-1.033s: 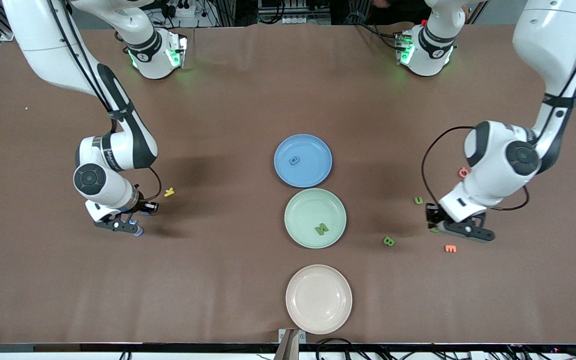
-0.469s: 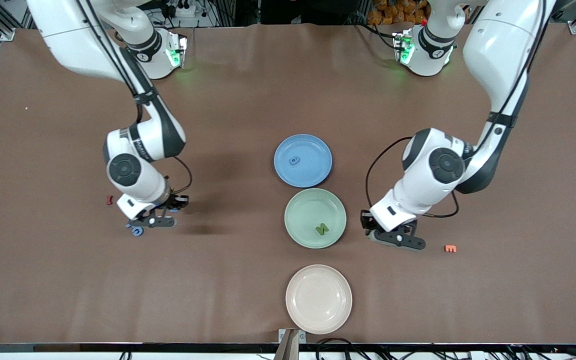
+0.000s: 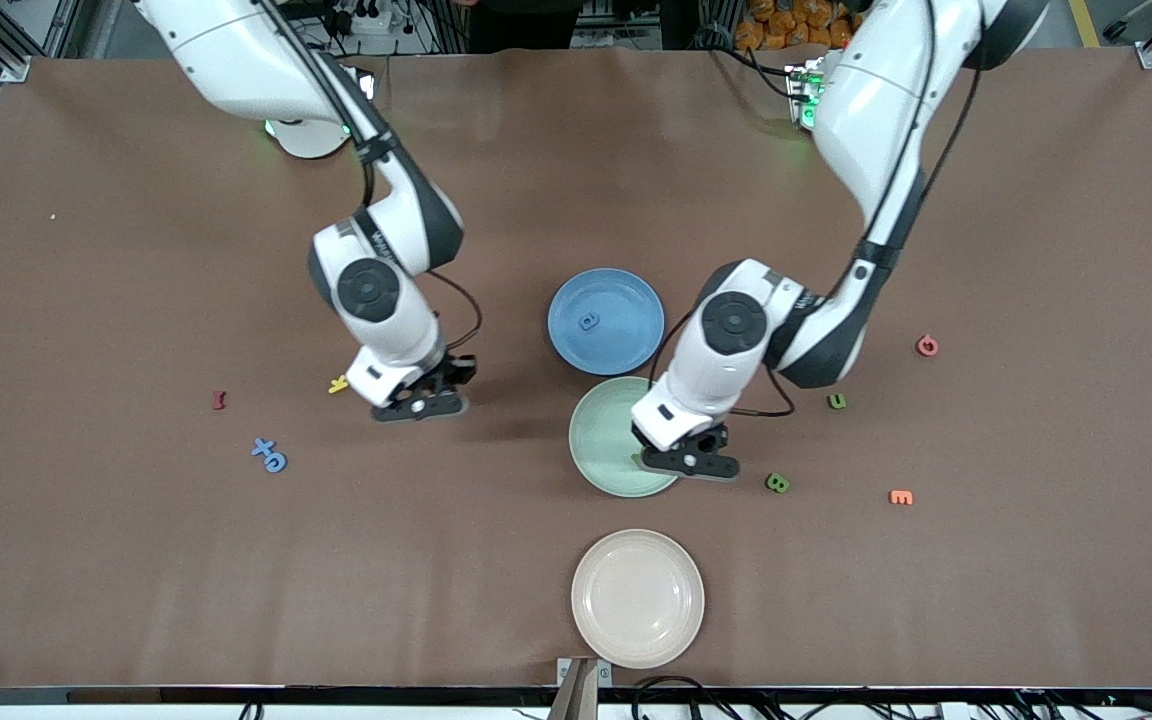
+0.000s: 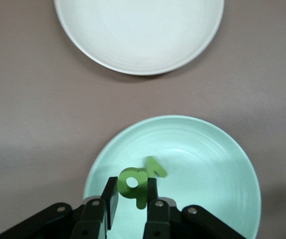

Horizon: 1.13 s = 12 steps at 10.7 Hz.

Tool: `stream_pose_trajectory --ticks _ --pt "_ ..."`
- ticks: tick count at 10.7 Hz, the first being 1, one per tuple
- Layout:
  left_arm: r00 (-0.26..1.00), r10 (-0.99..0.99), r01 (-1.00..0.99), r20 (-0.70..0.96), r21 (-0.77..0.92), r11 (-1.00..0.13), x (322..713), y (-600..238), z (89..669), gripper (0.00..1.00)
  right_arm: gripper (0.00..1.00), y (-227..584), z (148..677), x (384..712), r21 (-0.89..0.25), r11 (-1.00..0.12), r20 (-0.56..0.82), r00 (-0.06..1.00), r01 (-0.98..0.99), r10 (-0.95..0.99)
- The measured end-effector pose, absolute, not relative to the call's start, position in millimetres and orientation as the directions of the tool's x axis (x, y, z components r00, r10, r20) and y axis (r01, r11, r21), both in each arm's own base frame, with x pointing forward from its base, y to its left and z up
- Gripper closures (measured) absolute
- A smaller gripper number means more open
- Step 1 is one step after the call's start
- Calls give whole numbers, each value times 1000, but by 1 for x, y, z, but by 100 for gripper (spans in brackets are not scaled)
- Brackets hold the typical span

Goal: Sort letters by color into matching plates
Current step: 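Place green q on the green plate while the right gripper places blue m, then reach the left gripper to green u while the right gripper reaches blue x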

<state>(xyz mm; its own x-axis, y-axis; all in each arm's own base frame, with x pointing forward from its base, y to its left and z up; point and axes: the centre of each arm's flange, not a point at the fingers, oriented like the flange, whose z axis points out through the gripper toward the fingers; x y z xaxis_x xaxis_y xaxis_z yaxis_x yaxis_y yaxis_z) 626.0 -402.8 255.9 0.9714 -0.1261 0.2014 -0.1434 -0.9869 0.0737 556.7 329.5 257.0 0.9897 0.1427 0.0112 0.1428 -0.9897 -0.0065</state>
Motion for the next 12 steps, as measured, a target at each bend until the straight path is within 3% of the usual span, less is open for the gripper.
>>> stream_pose_trajectory --ticks 2,7,10,12 --pt "977 -98 -115 189 80 -990 623 -412 243 68 73 386 266 529 -35 -977 24 978 210 210" --pt "994 -5 -8 110 33 -999 633 -389 269 3 73 491 248 460 -64 -934 10 936 352 352" --pt "986 -153 -151 62 -34 -988 674 -286 316 0 73 519 219 443 -56 -921 -11 922 385 386" --pt "971 -240 -239 8 -52 -970 681 -231 317 0 70 521 215 444 -59 -923 -13 925 379 381"
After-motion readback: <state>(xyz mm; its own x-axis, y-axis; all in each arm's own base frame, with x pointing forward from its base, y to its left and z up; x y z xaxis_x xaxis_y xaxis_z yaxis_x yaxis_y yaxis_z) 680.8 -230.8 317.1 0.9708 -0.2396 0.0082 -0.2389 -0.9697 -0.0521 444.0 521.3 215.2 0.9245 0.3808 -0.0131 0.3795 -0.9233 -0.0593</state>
